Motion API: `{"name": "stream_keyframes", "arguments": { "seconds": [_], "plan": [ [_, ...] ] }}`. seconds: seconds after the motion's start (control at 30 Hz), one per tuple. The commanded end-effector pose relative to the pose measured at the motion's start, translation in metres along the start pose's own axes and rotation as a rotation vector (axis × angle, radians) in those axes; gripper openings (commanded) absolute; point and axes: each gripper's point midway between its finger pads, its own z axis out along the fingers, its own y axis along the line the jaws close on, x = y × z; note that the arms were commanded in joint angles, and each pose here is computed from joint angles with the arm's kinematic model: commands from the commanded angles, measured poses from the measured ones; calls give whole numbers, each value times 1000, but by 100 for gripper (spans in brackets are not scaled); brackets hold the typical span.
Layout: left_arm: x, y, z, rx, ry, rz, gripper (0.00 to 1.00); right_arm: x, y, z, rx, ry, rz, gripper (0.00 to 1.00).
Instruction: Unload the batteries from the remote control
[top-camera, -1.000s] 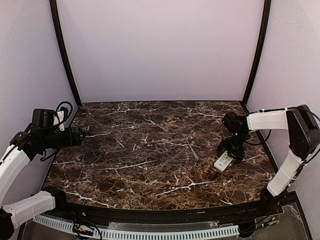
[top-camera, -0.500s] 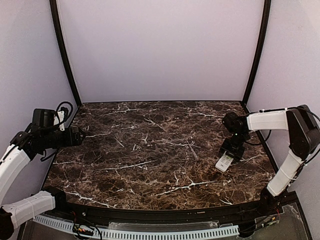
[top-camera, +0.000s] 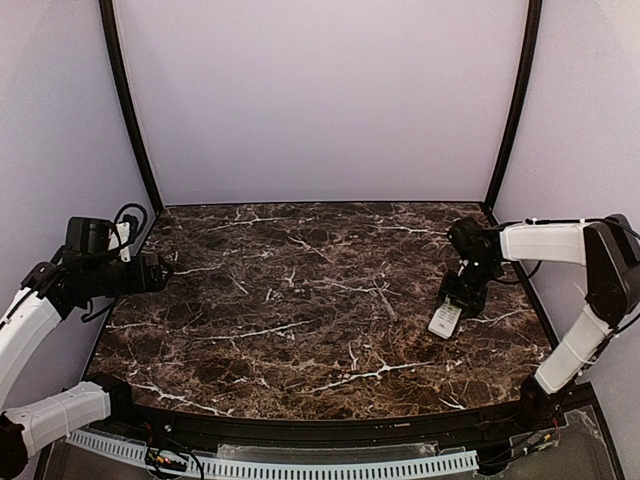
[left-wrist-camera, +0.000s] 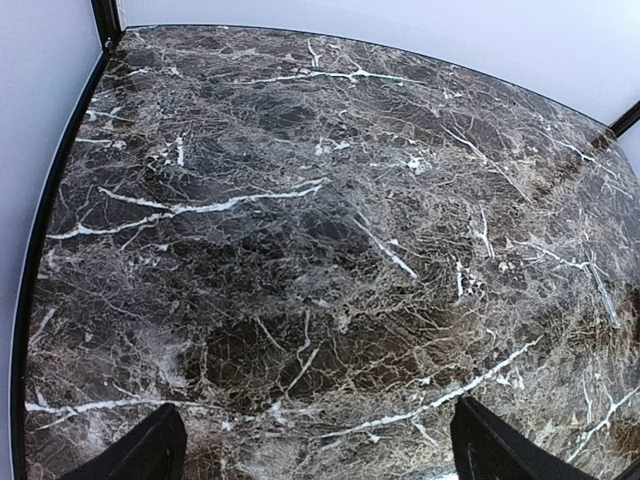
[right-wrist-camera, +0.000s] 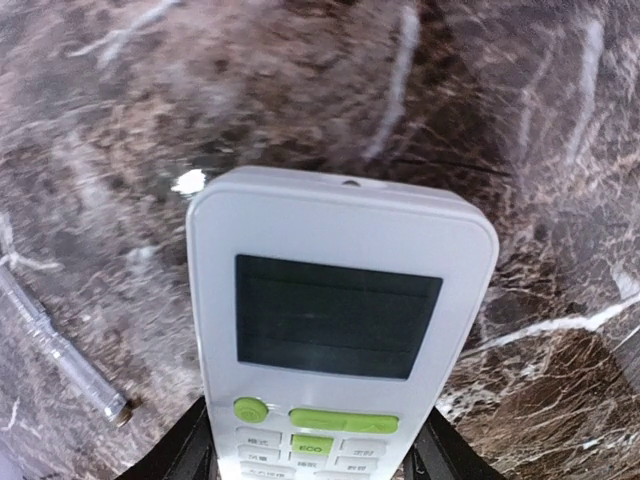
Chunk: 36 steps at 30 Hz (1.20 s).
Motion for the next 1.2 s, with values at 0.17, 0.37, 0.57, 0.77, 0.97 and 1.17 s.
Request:
{"name": "stream_keyframes", "arguments": {
  "seconds": [0.17, 0.37, 0.57, 0.77, 0.97, 1.17],
  "plan": [
    [-2, -30, -2, 186, -28, 41, 99, -4, 76, -75, -420, -125, -267, 36],
    [-17, -65, -19, 394, -116, 49, 98, 21, 115, -110, -650, -96, -421, 36],
    [-34, -89, -32, 544, -193, 32, 99, 65, 155, -146, -863, -46, -629, 37],
    [-37, -130, -43, 825, -98, -16, 97, 112, 185, -182, -1031, -42, -856, 38],
    [-31, -157, -49, 1028, -31, -73, 96, 147, 206, -210, -1189, -42, -990, 40],
    [-35, -180, -58, 1142, -5, -97, 96, 173, 225, -227, -1297, -32, -1084, 43]
  ]
}}
